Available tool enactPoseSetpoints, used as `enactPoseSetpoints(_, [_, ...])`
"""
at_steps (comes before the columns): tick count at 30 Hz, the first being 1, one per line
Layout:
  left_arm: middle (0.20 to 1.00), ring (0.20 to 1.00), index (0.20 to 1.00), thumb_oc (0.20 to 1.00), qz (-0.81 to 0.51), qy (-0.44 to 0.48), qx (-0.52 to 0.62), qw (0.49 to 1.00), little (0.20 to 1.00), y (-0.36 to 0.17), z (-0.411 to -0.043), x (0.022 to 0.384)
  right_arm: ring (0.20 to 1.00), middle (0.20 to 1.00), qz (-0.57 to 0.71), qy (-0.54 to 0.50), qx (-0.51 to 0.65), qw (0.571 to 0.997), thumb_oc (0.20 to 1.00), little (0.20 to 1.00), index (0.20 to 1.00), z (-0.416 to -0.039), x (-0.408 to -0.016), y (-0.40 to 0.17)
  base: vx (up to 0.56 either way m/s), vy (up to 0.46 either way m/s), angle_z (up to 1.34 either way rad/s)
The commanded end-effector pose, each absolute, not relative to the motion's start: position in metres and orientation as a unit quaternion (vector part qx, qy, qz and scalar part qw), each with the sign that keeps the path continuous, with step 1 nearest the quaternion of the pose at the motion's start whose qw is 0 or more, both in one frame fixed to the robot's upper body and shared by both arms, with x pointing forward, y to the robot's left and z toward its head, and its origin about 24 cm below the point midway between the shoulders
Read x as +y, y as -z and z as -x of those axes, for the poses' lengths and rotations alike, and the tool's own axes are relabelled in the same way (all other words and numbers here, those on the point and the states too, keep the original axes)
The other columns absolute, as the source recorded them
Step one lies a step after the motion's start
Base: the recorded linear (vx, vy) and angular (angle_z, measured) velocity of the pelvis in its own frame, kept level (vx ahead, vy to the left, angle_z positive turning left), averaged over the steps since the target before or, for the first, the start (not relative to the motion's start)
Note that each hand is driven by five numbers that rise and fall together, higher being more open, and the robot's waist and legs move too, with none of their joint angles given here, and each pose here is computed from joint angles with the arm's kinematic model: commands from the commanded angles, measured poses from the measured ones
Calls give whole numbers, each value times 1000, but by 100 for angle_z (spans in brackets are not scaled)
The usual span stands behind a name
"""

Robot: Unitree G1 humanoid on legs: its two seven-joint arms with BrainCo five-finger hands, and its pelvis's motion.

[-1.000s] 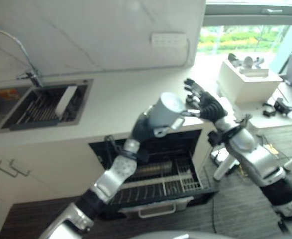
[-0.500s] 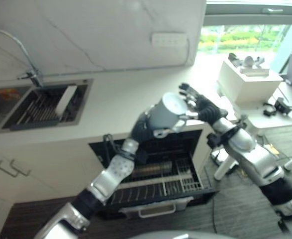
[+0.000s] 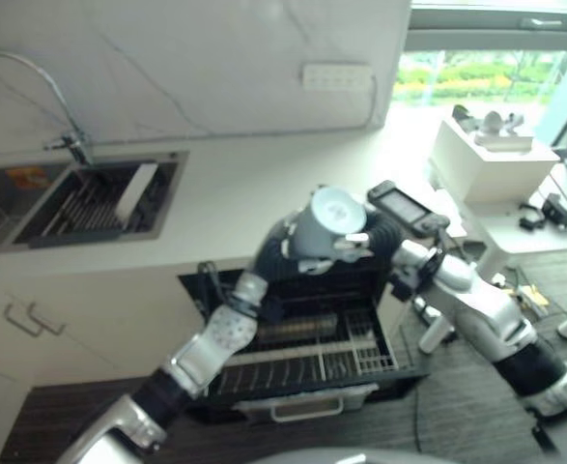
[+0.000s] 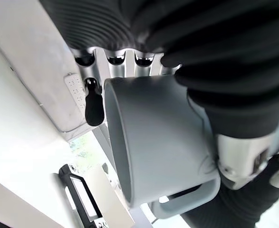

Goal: Place the dishes in the dishwasher.

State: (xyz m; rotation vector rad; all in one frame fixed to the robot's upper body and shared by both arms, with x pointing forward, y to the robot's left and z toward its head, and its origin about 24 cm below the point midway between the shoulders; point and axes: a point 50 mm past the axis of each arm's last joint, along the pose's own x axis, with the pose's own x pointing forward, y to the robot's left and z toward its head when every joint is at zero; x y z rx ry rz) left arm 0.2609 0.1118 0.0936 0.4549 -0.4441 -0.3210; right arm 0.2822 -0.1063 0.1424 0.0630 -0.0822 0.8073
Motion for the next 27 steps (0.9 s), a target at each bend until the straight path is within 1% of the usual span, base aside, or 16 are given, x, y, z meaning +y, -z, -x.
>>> enactPoseSetpoints(1, [200, 200, 200, 200, -214, 190, -308, 907, 200, -125, -267, 91, 586, 586, -46, -471, -97, 875, 586, 586, 586, -271, -72, -164, 0, 0, 0])
enactPoseSetpoints(3, [200, 200, 200, 200, -213, 193, -308, 907, 200, -126, -266, 89, 398, 398, -7, -455, -109, 884, 398, 398, 398, -272, -73, -163, 0, 0, 0])
enactPoseSetpoints(4, [200, 200, 200, 200, -213, 194, -309, 907, 200, -127, -266, 89, 457, 457, 37, -443, -117, 888, 457, 457, 457, -274, -75, -162, 0, 0, 0])
enactPoseSetpoints(5, [200, 200, 200, 200, -212, 195, -310, 906, 200, -130, -266, 90, 498, 498, 86, -428, -127, 891, 498, 498, 498, -276, -80, -163, 0, 0, 0])
enactPoseSetpoints(6, [200, 200, 200, 200, -212, 195, -311, 906, 200, -131, -266, 91, 476, 476, 106, -421, -130, 891, 476, 476, 476, -277, -83, -164, 0, 0, 0])
enactPoseSetpoints(7, [200, 200, 200, 200, -211, 194, -313, 905, 200, -132, -266, 91, 288, 288, 119, -417, -134, 891, 288, 288, 288, -279, -85, -166, 0, 0, 0])
enactPoseSetpoints(8, [200, 200, 200, 200, -211, 194, -313, 905, 200, -134, -267, 91, 200, 200, 115, -415, -142, 891, 200, 200, 200, -279, -86, -170, 0, 0, 0])
enactPoseSetpoints(12, [200, 200, 200, 200, -209, 207, -311, 904, 200, -136, -265, 87, 200, 200, 155, -371, -197, 894, 200, 200, 200, -282, -88, -182, 0, 0, 0])
enactPoseSetpoints(19, [200, 200, 200, 200, -208, 220, -313, 900, 200, -140, -262, 84, 200, 200, 165, -336, -215, 902, 200, 200, 200, -283, -92, -185, 0, 0, 0])
enactPoseSetpoints(23, [200, 200, 200, 200, -209, 229, -311, 898, 200, -140, -261, 82, 200, 200, 155, -334, -218, 904, 200, 200, 200, -283, -90, -185, 0, 0, 0])
enactPoseSetpoints(27, [200, 200, 200, 200, -220, 241, -292, 899, 200, -133, -261, 81, 200, 200, 118, -322, -231, 910, 200, 200, 200, -282, -92, -188, 0, 0, 0])
